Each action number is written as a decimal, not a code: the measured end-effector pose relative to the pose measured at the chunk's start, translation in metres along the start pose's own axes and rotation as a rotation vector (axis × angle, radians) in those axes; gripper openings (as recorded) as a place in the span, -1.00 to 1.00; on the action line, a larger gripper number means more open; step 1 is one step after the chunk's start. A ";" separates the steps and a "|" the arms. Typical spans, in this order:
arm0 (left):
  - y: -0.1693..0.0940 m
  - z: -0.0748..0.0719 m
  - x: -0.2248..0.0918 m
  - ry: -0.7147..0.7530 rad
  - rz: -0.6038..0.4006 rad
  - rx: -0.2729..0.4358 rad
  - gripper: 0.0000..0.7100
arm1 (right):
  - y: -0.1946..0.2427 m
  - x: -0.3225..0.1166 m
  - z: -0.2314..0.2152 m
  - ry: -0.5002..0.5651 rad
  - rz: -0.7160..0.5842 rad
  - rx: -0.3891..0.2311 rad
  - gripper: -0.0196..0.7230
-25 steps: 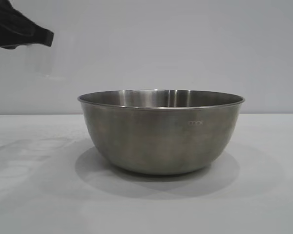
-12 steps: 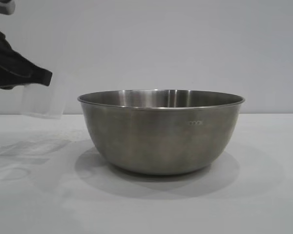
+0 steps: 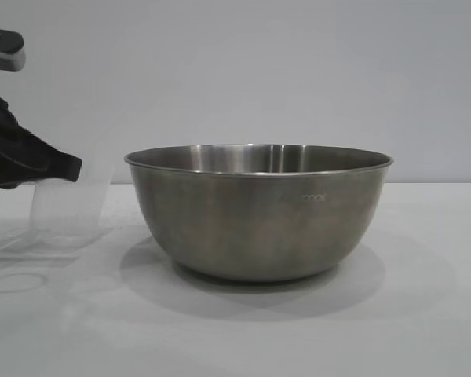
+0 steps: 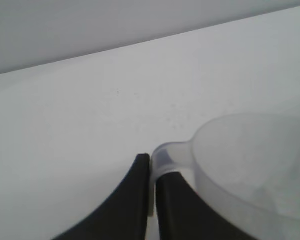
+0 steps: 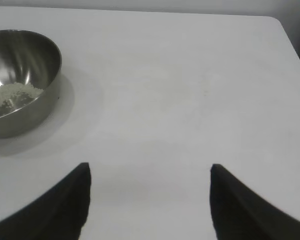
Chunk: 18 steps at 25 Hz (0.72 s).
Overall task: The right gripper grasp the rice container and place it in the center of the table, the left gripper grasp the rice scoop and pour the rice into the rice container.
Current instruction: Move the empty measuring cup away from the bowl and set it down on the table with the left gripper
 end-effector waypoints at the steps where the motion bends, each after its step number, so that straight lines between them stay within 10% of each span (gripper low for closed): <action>1: 0.000 0.000 0.000 0.000 -0.001 0.000 -1.00 | 0.000 0.000 0.000 0.000 0.000 0.000 0.17; 5: 0.001 0.000 -0.001 0.002 -0.001 0.001 -1.00 | 0.000 0.000 0.000 0.000 0.000 0.000 0.17; 11: 0.001 0.004 -0.001 -0.035 -0.003 0.031 -0.46 | 0.000 0.000 0.000 0.000 0.000 0.000 0.17; 18: 0.001 0.004 -0.001 -0.045 -0.003 0.039 -0.50 | 0.000 0.000 0.000 0.000 0.000 0.000 0.17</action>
Point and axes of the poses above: a point on each arm's last joint axis where the gripper is mounted, y pointing out along that axis toward the gripper, z along the wrist's bending axis when the last joint is at zero, x = y × z, the point moved 2 cm from there along y, pointing out along that axis toward the gripper, and after that the axes turned 15 degrees about -y, right-handed, at the moved point
